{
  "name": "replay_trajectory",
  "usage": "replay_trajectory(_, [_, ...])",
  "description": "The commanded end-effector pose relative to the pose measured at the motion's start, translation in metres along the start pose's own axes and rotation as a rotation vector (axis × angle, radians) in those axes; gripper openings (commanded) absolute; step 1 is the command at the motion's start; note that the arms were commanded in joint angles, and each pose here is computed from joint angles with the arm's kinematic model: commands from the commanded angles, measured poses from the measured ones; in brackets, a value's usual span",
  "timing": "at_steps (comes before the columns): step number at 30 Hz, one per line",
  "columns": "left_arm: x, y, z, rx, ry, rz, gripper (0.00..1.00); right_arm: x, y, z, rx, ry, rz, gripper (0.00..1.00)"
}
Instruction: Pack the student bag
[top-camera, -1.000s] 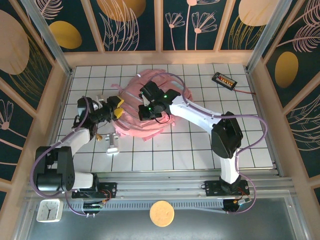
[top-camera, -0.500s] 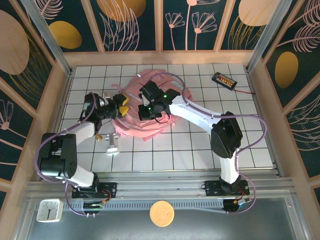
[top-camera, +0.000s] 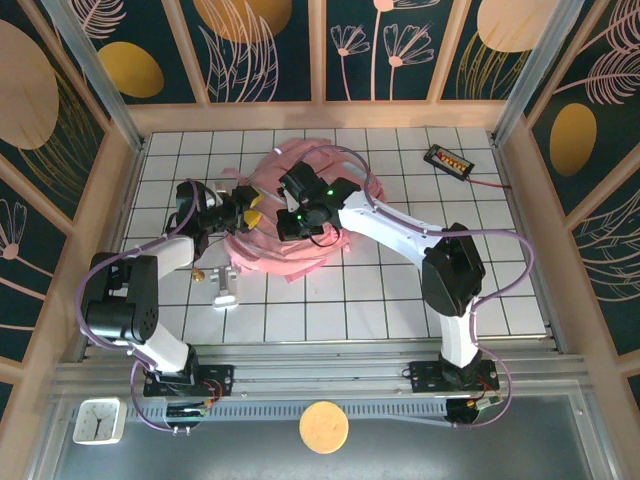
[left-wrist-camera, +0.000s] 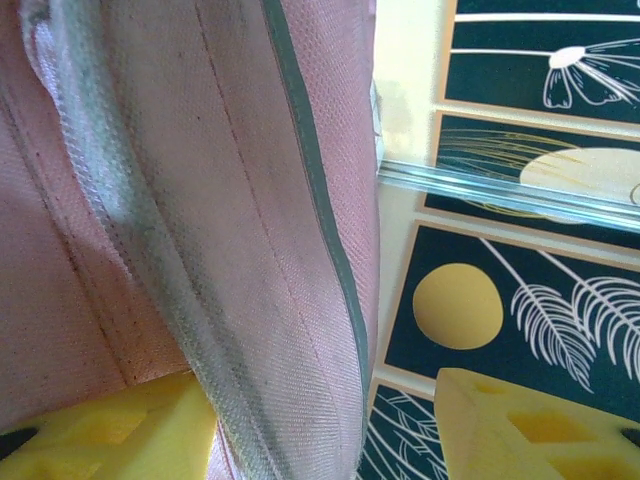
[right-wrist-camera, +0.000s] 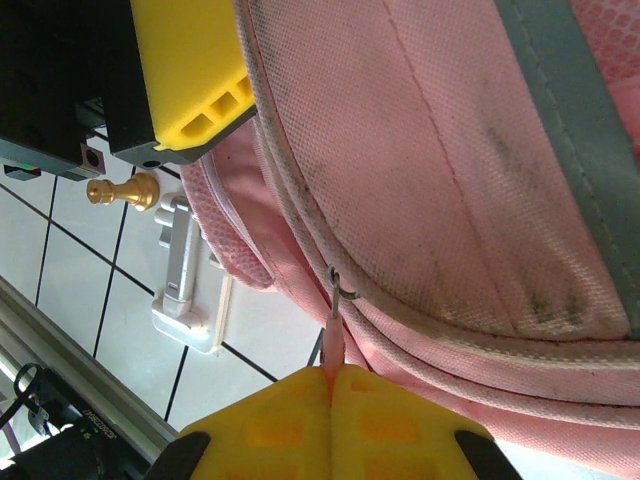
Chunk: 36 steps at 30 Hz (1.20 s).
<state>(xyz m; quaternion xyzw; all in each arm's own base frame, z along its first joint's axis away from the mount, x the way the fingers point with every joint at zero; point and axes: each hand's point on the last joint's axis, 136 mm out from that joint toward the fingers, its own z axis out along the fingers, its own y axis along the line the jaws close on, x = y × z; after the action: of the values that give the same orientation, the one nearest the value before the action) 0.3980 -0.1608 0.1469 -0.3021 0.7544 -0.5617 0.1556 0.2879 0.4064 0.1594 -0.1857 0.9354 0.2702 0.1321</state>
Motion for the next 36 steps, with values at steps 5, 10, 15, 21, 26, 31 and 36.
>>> replay_trajectory(5, [0.008,0.018,0.007,-0.062,0.038,-0.012,0.65,-0.002,0.022,-0.014,-0.047,-0.023,-0.024,0.0])
replay_trajectory(10, [0.009,0.022,0.004,-0.09,0.027,0.004,0.99,-0.001,0.021,-0.014,-0.049,-0.028,-0.02,0.0])
replay_trajectory(15, [0.007,0.023,0.002,-0.104,0.008,0.026,0.99,0.001,0.023,-0.017,-0.048,-0.028,-0.026,0.0])
replay_trajectory(21, [0.005,0.019,0.008,-0.092,0.006,0.037,0.98,0.002,0.025,-0.017,-0.049,-0.031,-0.028,0.0])
replay_trajectory(26, [0.006,0.015,0.011,-0.064,0.005,0.019,0.71,0.003,0.028,-0.016,-0.054,-0.034,-0.03,0.0])
replay_trajectory(31, [0.008,0.016,0.01,-0.049,0.007,0.001,0.33,0.005,0.027,-0.017,-0.05,-0.033,-0.03,0.0])
replay_trajectory(36, [0.011,0.014,0.007,-0.029,0.008,-0.007,0.0,0.006,0.025,-0.016,-0.039,-0.034,-0.033,0.0])
